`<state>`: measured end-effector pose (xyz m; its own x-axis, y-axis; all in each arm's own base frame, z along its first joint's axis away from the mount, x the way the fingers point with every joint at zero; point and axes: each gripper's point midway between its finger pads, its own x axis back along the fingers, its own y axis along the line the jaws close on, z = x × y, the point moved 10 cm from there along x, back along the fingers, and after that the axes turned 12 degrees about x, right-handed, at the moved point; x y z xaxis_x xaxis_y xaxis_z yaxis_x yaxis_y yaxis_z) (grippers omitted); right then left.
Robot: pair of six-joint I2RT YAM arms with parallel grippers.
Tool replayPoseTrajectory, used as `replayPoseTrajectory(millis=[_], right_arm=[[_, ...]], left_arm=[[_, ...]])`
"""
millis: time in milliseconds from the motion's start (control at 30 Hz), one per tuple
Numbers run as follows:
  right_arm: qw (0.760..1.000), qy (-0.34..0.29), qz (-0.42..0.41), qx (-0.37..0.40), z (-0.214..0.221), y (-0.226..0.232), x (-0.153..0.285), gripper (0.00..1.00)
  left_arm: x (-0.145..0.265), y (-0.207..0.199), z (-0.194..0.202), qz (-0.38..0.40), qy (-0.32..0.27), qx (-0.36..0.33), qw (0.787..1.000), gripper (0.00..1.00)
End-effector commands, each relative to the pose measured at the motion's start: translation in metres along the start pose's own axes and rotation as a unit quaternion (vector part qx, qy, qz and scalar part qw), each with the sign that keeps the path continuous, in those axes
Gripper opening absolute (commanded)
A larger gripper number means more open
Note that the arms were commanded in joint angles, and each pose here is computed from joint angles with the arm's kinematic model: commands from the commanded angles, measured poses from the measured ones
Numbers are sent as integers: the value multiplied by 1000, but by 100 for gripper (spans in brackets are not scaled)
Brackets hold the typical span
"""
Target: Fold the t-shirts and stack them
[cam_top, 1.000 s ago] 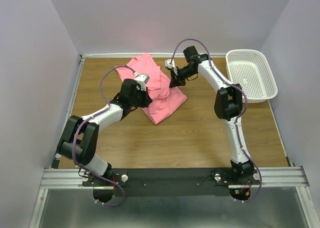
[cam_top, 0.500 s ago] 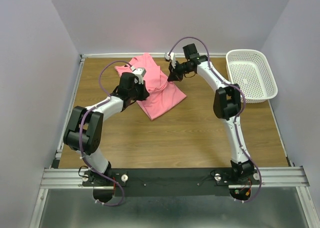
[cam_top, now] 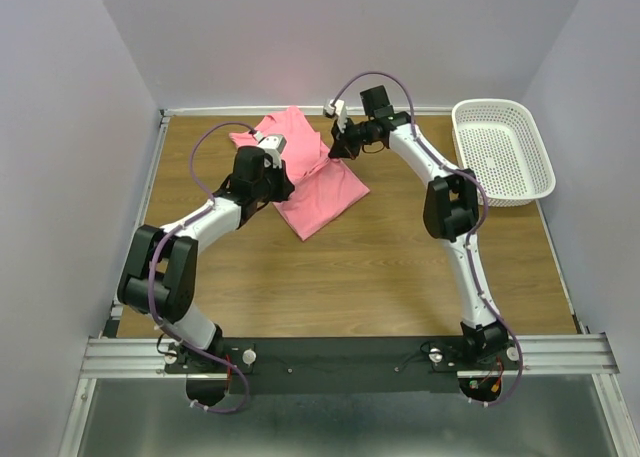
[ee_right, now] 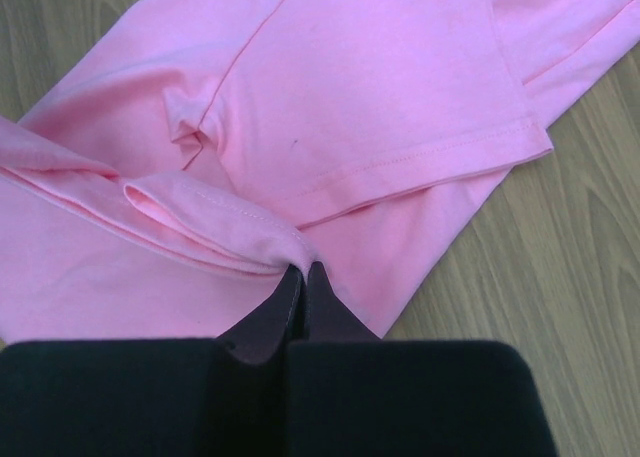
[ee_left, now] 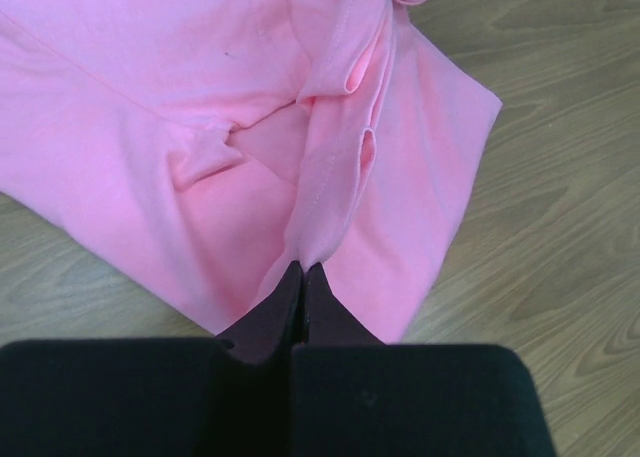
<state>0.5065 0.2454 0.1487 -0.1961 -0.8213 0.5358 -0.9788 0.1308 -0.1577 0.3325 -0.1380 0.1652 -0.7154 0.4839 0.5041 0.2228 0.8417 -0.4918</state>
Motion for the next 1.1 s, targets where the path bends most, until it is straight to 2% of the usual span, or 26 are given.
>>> replayPoseTrajectory(millis=[0,333,533,733,833,933,967,1000,1067], right_arm=[[1000,2,17,-3,1,-4,-14,0],[999,9,32,-12,3,-5,-20,0],[999,10,42,-17,4,-7,-22,2],[998,4,51,-28,4,-9,-24,8],[997,-1,63,-36,2,-12,-27,18],[990,-6,123,-67,-6,-19,-34,37],[985,-16,141,-102,-11,-19,-37,55],[975,-26,192,-112,-18,-29,-36,65],[959,-37,237,-150,-26,-37,-32,75]], left_arm=[[8,-1,-4,-10,-15,8,1000,0],[-8,11,-1,-20,5,11,1000,0],[-12,17,-5,-32,-2,10,999,0],[-18,27,-6,-44,2,13,999,0],[-18,33,-9,-59,-4,18,998,1],[-13,36,-25,-96,-46,29,994,34],[-9,36,-31,-107,-63,34,992,55],[-3,35,-42,-124,-90,35,988,63],[9,34,-61,-162,-137,42,976,77]])
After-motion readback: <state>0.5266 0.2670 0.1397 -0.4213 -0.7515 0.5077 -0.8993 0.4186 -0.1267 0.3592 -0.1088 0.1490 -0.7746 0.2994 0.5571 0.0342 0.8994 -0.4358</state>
